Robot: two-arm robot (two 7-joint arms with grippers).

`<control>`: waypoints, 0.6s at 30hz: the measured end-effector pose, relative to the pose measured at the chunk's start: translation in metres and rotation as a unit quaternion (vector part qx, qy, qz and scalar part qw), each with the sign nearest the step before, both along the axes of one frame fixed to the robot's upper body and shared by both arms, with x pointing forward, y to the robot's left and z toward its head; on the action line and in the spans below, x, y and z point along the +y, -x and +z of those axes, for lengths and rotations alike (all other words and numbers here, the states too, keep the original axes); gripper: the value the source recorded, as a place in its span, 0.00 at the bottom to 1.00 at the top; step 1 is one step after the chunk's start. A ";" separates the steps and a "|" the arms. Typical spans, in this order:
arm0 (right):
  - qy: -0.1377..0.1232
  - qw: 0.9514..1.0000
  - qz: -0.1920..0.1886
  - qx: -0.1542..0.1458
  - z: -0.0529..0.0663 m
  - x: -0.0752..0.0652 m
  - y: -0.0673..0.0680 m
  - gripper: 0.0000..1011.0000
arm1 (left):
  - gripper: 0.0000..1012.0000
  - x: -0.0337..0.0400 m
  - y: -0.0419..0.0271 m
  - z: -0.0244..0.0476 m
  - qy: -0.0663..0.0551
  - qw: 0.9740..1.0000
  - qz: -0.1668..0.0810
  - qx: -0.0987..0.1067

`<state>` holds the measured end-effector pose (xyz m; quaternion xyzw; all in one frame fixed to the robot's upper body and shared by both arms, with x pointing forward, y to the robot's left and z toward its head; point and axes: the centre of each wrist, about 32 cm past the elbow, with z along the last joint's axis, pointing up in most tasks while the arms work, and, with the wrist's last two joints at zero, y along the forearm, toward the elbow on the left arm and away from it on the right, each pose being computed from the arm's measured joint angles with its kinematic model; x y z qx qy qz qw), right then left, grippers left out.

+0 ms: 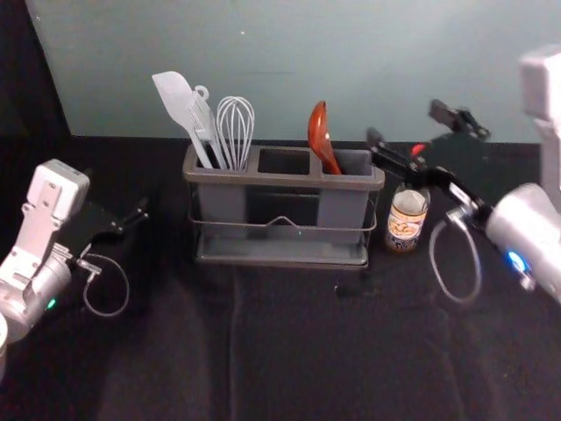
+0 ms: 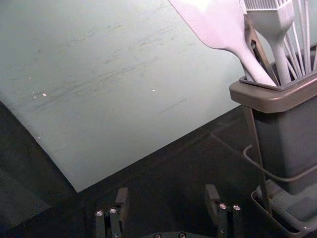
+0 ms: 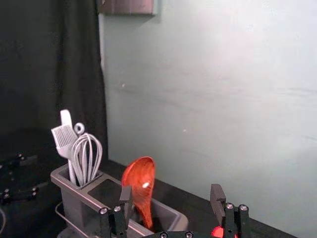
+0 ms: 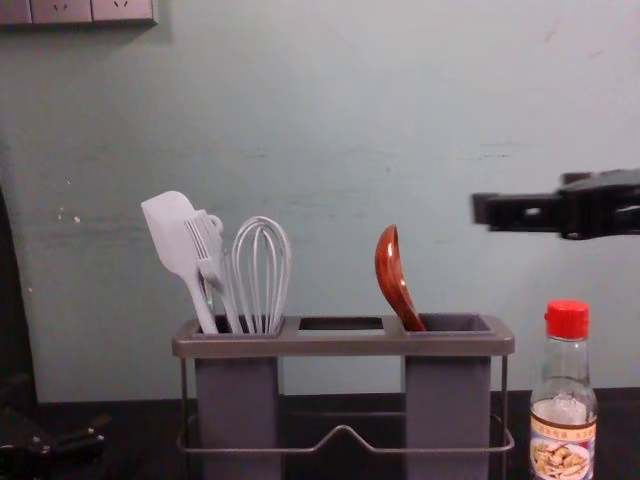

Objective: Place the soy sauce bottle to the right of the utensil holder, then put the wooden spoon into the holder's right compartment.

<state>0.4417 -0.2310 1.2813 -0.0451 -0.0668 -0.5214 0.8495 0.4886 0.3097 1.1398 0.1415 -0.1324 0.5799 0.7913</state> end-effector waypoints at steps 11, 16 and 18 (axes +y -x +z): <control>-0.018 0.997 -0.055 -0.055 -0.041 -0.013 0.056 0.99 | 0.99 0.0000 0.0000 0.0000 0.000 1.000 0.000 0.000; -0.006 0.993 -0.076 -0.091 -0.073 -0.015 0.075 0.99 | 0.99 0.0000 0.0000 0.0000 0.000 1.000 0.000 0.000; -0.004 0.991 -0.083 -0.100 -0.084 -0.015 0.078 0.99 | 0.99 0.0000 0.0000 0.0000 0.000 1.000 0.000 0.000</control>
